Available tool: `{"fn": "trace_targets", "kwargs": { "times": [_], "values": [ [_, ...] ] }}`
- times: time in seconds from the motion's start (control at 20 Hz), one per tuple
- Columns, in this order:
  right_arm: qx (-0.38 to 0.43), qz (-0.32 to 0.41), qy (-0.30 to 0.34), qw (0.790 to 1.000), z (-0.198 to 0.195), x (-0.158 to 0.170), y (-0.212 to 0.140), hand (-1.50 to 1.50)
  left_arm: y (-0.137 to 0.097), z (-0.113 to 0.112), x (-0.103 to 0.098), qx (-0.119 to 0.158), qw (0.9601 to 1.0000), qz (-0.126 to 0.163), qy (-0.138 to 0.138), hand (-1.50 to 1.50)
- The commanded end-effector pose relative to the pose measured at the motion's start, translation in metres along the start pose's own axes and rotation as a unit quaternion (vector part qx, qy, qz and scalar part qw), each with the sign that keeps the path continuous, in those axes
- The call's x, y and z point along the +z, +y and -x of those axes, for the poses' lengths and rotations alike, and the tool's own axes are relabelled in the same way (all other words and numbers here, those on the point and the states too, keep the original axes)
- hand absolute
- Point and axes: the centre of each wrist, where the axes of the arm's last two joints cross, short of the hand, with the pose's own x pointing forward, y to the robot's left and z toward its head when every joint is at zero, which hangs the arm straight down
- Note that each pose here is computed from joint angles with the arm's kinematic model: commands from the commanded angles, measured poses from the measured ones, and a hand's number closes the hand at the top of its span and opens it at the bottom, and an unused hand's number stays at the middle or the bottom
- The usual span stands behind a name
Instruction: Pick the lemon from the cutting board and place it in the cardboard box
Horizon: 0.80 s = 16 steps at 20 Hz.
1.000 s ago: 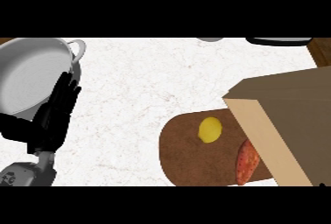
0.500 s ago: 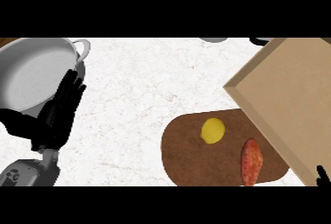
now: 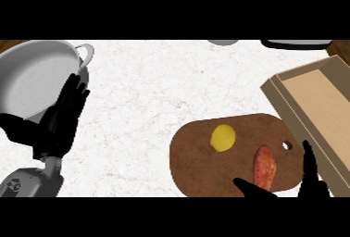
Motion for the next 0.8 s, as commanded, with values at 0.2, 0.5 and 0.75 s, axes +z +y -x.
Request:
{"fn": "trace_targets", "kwargs": {
  "times": [0.2,0.5,0.75],
  "values": [
    [0.027,0.016,0.070,0.997,-0.043,-0.003,0.049,-1.50,0.015,0.004,0.002,-0.002,0.9999,-0.009,0.005,0.00],
    [0.028,0.000,0.069,0.997,-0.052,-0.010,0.060,-1.50,0.007,0.010,-0.008,0.006,0.9999,-0.015,0.001,0.00],
    [0.031,-0.008,0.076,0.997,-0.052,-0.016,0.075,-1.50,0.012,0.006,0.008,0.003,0.9999,-0.004,0.009,0.00]
  ]
}}
